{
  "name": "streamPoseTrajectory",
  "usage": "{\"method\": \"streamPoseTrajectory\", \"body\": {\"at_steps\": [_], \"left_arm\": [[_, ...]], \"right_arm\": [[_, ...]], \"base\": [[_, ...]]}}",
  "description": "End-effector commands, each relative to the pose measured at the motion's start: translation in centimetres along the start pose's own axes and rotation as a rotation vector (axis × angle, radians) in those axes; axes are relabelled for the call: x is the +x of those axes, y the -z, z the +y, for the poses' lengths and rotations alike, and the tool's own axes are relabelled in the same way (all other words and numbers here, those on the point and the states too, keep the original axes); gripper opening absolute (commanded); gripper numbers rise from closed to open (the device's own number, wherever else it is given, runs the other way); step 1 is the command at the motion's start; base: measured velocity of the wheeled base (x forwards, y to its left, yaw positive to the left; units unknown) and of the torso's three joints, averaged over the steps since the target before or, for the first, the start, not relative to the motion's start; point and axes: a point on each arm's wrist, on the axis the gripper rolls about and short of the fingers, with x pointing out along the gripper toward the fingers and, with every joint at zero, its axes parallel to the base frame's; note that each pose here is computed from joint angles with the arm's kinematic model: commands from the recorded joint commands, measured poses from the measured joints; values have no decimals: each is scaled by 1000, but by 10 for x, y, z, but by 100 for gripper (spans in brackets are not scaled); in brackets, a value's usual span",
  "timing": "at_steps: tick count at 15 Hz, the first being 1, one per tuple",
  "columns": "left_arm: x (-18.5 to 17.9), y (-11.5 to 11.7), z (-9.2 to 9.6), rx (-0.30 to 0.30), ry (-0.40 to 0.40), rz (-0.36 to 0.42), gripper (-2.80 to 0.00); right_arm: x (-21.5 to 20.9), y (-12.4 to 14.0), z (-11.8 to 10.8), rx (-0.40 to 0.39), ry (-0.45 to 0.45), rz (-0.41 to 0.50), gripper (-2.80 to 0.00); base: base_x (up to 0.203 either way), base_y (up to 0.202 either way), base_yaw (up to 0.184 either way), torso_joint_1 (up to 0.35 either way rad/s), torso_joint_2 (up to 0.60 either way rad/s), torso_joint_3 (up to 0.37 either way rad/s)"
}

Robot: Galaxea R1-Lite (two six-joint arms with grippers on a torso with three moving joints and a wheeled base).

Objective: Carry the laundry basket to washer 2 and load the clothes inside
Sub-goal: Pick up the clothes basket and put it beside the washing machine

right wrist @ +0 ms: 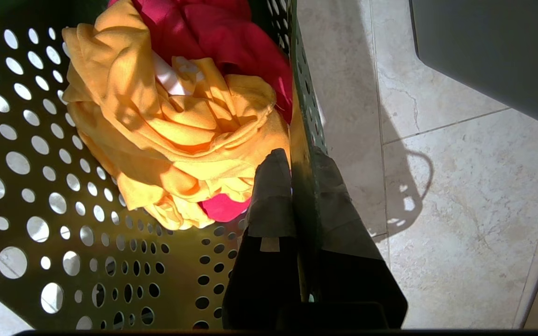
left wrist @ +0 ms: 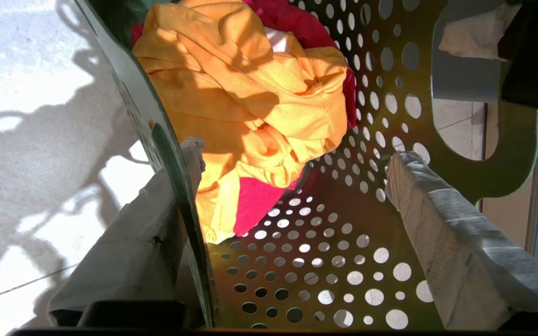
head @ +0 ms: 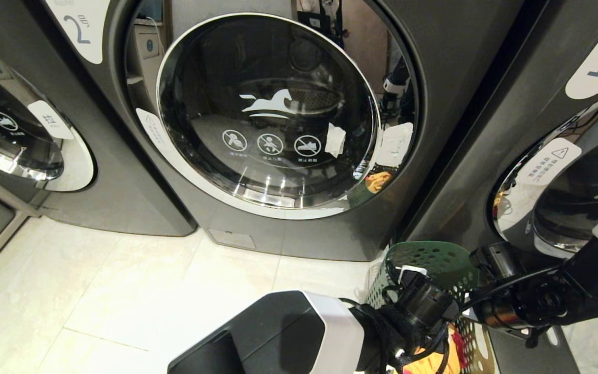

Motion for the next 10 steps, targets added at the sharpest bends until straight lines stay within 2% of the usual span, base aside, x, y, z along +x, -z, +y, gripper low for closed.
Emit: {"method": "streamPoseTrajectory", "body": {"at_steps": [1,4,10], "left_arm": [[-6,-7,-3,-8,4,-15,0],[-9,-9,-3,-35,3,-14,0],[-14,2,4,-19,-40,50,0]], "right_arm": [[1,0,0,2,2,0,-280],[1,0,0,3,2,0,-280],[1,0,0,3,2,0,-280]], "base": [[0,0,0,0,0,0],[0,0,0,0,0,0],[0,0,0,0,0,0]]}}
